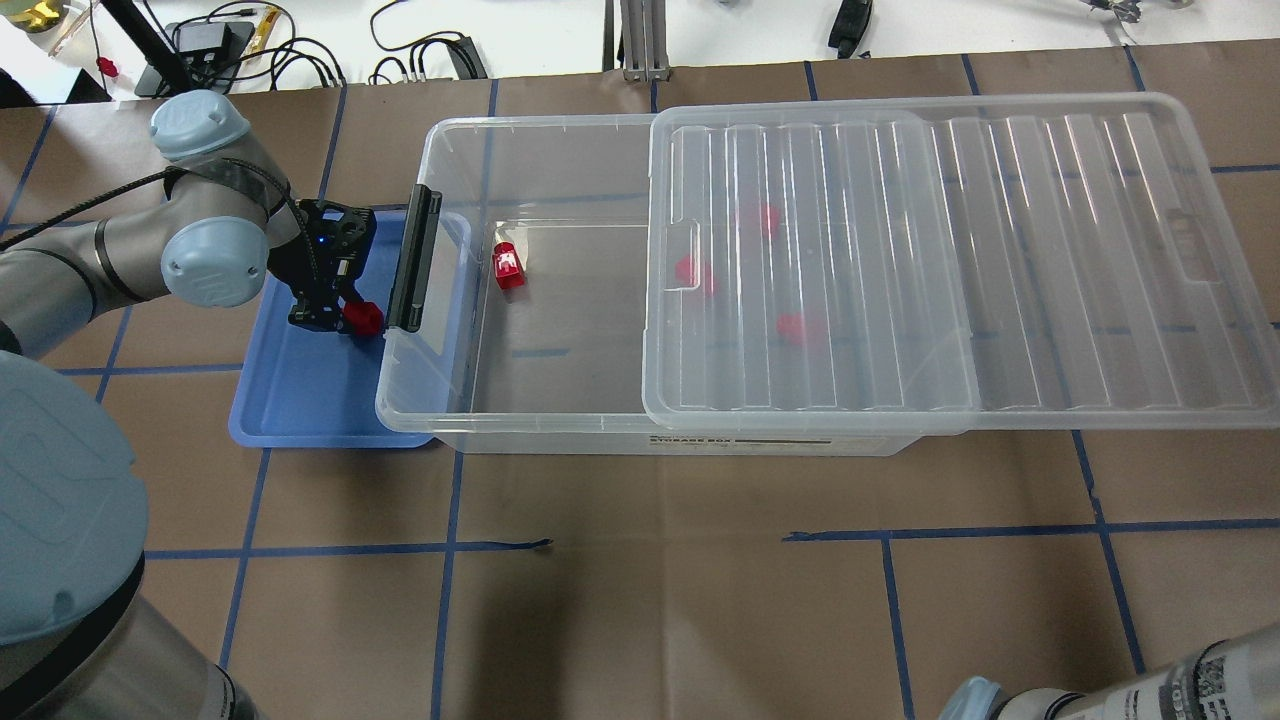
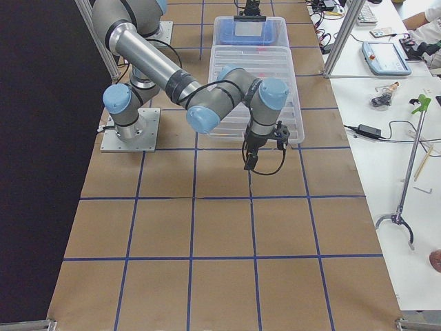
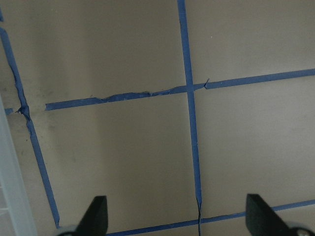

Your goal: Place red block in blue tray from box

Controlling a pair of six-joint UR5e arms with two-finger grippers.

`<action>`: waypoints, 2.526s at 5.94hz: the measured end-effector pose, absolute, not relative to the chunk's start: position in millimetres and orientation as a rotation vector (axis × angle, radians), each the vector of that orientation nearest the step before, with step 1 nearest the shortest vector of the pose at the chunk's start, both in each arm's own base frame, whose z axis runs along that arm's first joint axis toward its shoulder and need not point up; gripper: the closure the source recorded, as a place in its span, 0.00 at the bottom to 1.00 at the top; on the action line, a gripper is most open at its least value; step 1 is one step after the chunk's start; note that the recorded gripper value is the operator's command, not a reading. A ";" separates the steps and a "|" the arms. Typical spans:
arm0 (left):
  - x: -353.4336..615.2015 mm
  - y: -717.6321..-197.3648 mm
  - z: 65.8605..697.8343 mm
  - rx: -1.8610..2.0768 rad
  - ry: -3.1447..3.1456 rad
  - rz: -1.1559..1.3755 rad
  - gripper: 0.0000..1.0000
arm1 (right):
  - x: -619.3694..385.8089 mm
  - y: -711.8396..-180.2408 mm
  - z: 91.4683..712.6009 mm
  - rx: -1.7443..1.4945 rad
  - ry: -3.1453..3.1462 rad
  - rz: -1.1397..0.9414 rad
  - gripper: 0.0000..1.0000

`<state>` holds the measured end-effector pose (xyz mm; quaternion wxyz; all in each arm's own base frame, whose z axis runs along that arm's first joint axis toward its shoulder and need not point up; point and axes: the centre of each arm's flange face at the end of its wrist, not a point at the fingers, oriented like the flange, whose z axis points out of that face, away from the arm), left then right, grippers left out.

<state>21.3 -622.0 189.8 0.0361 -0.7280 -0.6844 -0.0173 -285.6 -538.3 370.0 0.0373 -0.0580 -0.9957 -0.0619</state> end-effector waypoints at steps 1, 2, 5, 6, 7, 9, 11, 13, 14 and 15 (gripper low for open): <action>17.1 -623.9 197.7 -2.224 -2.130 -0.052 0.02 | -280.6 -532.2 355.0 -0.175 -3.072 -0.213 0.00; 8.0 -622.0 222.4 -2.186 -2.176 -0.051 0.02 | -273.1 -527.9 352.6 -0.173 -3.085 -0.217 0.00; -22.1 -570.0 364.1 -2.027 -2.280 -0.085 0.02 | -251.3 -517.8 345.6 -0.159 -3.136 -0.210 0.00; -38.2 -551.2 403.2 -1.969 -2.328 -0.088 0.02 | -240.7 -520.4 346.4 -0.138 -3.148 -0.196 0.00; -68.9 -534.9 433.4 -1.896 -2.398 -0.078 0.02 | -227.9 -523.4 348.0 -0.110 -3.153 -0.188 0.00; -115.7 -512.3 458.0 -1.565 -2.661 -0.071 0.02 | -201.4 -515.5 345.0 -0.073 -3.178 -0.188 0.00; -121.6 -496.6 489.1 -0.959 -2.973 0.015 0.02 | -175.1 -508.0 340.1 -0.038 -3.205 -0.190 0.00; -122.9 -489.5 498.6 -0.398 -3.101 0.056 0.02 | -143.4 -514.9 338.8 0.045 -3.206 -0.196 0.00; -124.7 -488.8 502.1 -0.182 -3.121 0.073 0.02 | -132.9 -517.3 338.5 0.056 -3.214 -0.191 0.00; -126.7 -488.6 503.8 -0.021 -3.126 0.079 0.02 | -120.7 -520.1 339.0 0.069 -3.225 -0.182 0.00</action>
